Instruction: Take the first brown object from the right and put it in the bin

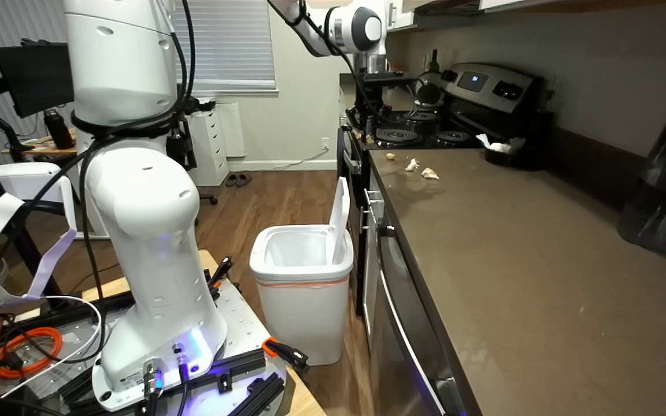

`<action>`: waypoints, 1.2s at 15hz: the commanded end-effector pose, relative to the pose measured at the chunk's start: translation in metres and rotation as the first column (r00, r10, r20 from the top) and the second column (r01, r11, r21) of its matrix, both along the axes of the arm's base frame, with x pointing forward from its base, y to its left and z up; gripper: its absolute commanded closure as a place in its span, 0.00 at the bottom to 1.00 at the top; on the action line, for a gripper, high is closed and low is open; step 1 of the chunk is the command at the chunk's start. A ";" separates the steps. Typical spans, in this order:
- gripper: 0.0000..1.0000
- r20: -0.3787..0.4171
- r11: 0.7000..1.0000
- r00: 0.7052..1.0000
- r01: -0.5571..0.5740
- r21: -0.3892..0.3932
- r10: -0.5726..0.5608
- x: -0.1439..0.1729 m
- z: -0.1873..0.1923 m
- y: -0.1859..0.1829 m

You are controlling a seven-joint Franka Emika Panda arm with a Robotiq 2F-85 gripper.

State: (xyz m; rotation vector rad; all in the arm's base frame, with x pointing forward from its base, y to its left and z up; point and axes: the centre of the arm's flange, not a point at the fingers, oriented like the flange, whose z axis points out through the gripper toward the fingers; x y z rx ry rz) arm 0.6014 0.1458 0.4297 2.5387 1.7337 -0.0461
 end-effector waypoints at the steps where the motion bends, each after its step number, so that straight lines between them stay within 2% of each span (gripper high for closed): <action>1: 0.93 -0.044 0.995 0.995 -0.095 0.000 0.095 0.014 0.006 0.027; 8: 0.93 -0.111 0.958 0.952 -0.288 0.005 0.287 0.008 0.006 0.087; 9: 0.45 -0.116 0.954 0.947 -0.301 0.004 0.299 0.006 0.005 0.093; 10: 0.45 -0.119 0.948 0.941 -0.317 0.009 0.316 0.003 0.007 0.097; 16: 0.07 -0.133 0.944 0.935 -0.330 0.010 0.329 -0.001 0.024 0.098; 18: 0.01 -0.128 0.947 0.939 -0.321 0.008 0.319 0.000 0.030 0.093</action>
